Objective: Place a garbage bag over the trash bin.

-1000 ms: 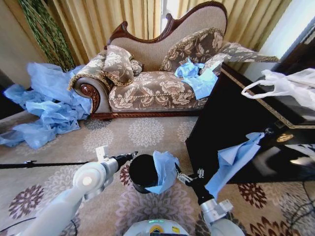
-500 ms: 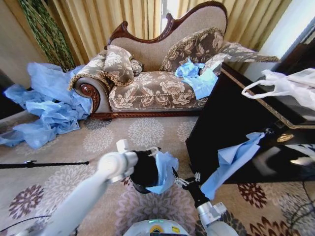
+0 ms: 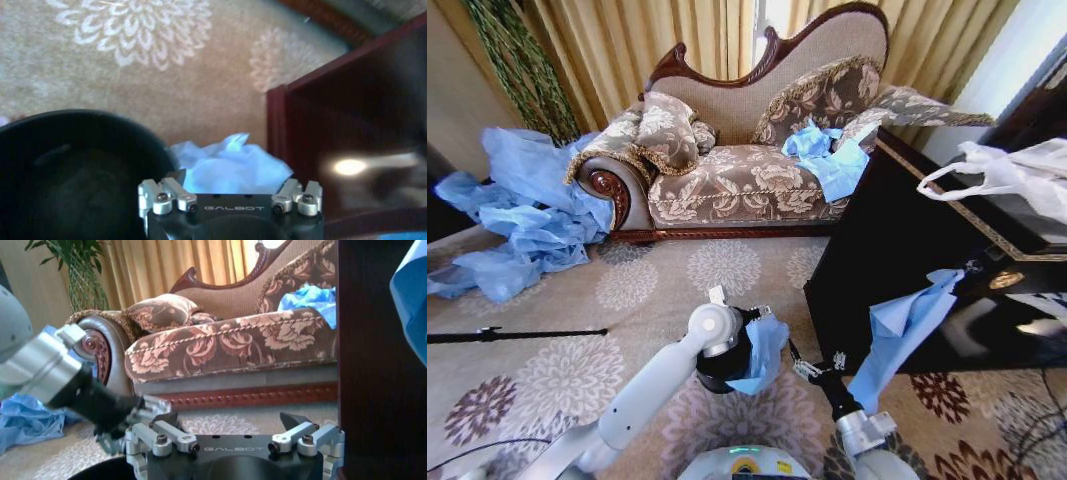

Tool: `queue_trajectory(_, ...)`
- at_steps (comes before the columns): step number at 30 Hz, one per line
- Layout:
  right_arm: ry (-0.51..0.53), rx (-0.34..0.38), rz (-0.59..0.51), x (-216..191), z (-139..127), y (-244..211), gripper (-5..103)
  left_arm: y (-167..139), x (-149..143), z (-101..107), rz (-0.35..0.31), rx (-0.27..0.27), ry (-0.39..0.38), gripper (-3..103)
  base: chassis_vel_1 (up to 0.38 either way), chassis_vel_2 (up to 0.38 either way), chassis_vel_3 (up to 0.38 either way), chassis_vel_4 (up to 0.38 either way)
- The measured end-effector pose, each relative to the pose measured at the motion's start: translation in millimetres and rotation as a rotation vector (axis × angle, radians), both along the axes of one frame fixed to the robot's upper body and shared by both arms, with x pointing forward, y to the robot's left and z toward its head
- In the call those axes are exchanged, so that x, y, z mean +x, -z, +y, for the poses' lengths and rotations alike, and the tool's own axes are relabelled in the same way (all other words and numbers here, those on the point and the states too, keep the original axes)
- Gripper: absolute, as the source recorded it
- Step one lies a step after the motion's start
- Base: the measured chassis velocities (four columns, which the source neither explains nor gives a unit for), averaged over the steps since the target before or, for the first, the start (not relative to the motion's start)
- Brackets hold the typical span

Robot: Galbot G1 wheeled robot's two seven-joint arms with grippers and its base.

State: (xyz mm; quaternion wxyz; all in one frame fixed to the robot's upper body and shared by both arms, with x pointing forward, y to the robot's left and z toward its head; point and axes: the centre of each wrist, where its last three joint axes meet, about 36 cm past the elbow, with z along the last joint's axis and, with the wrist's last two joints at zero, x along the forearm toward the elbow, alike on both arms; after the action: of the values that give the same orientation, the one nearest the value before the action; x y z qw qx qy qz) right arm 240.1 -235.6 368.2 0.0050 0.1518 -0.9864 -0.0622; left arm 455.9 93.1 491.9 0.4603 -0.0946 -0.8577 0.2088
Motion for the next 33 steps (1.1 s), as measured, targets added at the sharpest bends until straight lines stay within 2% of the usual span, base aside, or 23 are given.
queue_trajectory(2, 0.002, -0.002, -0.004, 1, -2, 0, 100, 4, 0, -5, -0.005, 0.021, 0.009, 77, 0.000, 0.000, 0.000, 0.000)
queue_trajectory(3, 0.002, -0.002, -0.004, 1, -2, 0, 100, 4, 0, -5, -0.005, 0.021, 0.009, 77, 0.000, 0.000, 0.000, 0.000)
queue_trajectory(9, 0.013, -0.009, 0.003, 0, -8, 3, 100, 5, 2, -19, -0.027, 0.007, 0.030, 57, 0.000, 0.000, 0.000, 0.000)
queue_trajectory(12, 0.015, -0.015, 0.006, -2, -11, 5, 100, 6, 1, -23, -0.033, 0.006, 0.035, 54, 0.000, 0.000, 0.000, 0.000)
queue_trajectory(14, 0.020, -0.020, 0.006, -2, -14, 6, 100, 7, -1, -27, -0.038, 0.008, 0.042, 45, 0.000, 0.000, 0.000, 0.000)
queue_trajectory(15, 0.020, -0.020, 0.006, -2, -14, 6, 100, 7, -1, -27, -0.038, 0.008, 0.042, 45, 0.000, 0.000, 0.000, 0.000)
queue_trajectory(19, 0.030, -0.023, 0.003, -1, -17, 6, 100, 7, -4, -29, -0.048, 0.012, 0.051, 30, 0.000, 0.000, 0.000, 0.000)
queue_trajectory(21, 0.032, -0.024, 0.003, -1, -17, 6, 100, 7, -4, -29, -0.051, 0.010, 0.052, 30, 0.000, 0.000, 0.000, 0.000)
queue_trajectory(23, 0.034, -0.026, 0.001, -1, -18, 5, 100, 6, -5, -28, -0.059, 0.010, 0.053, 22, 0.000, 0.000, 0.000, 0.000)
queue_trajectory(24, 0.034, -0.026, 0.001, -1, -18, 5, 100, 6, -5, -28, -0.059, 0.010, 0.053, 22, 0.000, 0.000, 0.000, 0.000)
queue_trajectory(27, 0.034, -0.025, -0.003, -2, -18, 3, 100, 7, -12, -23, -0.100, 0.014, 0.072, 10, 0.000, 0.000, 0.000, 0.000)
queue_trajectory(28, 0.034, -0.025, -0.003, -2, -18, 3, 100, 7, -12, -23, -0.100, 0.014, 0.072, 10, 0.000, 0.000, 0.000, 0.000)
queue_trajectory(30, 0.031, -0.017, -0.008, -2, -18, -1, 100, 5, -21, -11, -0.160, -0.007, 0.117, 3, 0.000, 0.000, 0.000, 0.000)
queue_trajectory(31, 0.029, -0.009, -0.008, -1, -17, -4, 100, 1, -25, 1, -0.194, -0.029, 0.153, 1, 0.000, 0.000, 0.000, 0.000)
queue_trajectory(32, 0.029, -0.009, -0.008, -1, -17, -4, 100, 1, -25, 1, -0.194, -0.029, 0.153, 1, 0.000, 0.000, 0.000, 0.000)
queue_trajectory(33, 0.026, -0.001, -0.006, -1, -17, -6, 100, -3, -27, 12, -0.221, -0.052, 0.183, 1, 0.000, 0.000, 0.000, 0.000)
